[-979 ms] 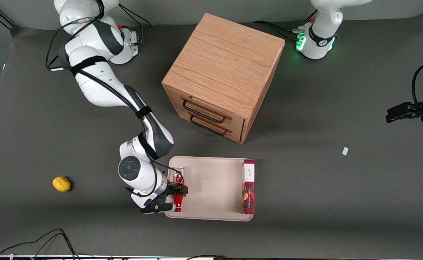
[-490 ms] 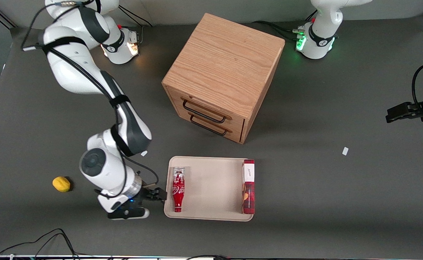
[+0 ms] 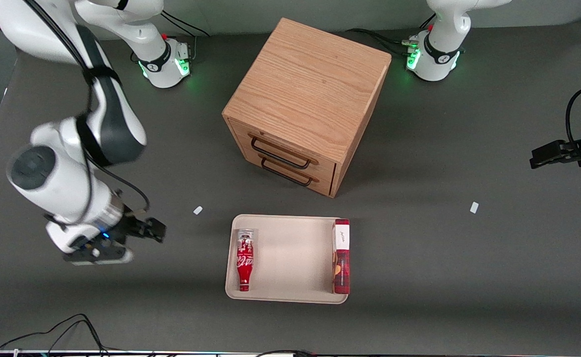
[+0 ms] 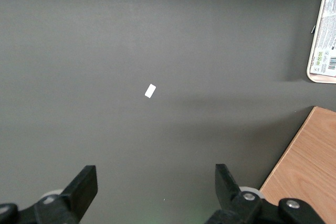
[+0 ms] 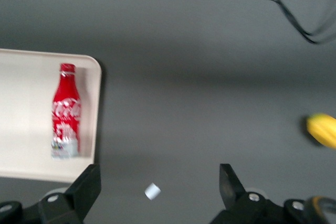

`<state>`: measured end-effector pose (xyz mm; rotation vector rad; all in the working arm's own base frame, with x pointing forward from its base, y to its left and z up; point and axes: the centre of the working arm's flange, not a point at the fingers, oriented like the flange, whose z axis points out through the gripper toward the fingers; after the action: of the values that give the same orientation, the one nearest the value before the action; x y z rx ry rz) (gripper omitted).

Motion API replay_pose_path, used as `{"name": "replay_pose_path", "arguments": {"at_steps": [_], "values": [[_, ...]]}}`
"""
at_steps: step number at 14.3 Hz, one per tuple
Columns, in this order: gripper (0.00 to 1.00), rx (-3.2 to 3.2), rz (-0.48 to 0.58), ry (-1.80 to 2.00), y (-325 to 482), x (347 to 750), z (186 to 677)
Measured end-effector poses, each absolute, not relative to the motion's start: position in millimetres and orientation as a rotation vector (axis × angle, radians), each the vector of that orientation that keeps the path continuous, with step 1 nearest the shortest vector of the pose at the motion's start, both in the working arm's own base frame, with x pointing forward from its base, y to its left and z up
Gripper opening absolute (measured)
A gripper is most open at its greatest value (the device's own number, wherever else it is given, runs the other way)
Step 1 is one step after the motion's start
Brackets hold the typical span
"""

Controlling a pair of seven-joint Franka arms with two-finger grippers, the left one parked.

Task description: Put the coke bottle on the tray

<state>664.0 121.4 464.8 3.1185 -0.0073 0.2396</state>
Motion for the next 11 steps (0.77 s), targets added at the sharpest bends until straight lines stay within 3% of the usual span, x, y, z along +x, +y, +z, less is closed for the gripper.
{"name": "replay_pose_path", "arguments": {"at_steps": [3, 7, 11], "values": [[1.00, 3.116, 0.228, -0.080, 85, 601, 502], [1.00, 3.113, 0.125, -0.113, 68, 520, 544], [1.00, 3.137, 0.126, -0.149, 44, 495, 574]]}}
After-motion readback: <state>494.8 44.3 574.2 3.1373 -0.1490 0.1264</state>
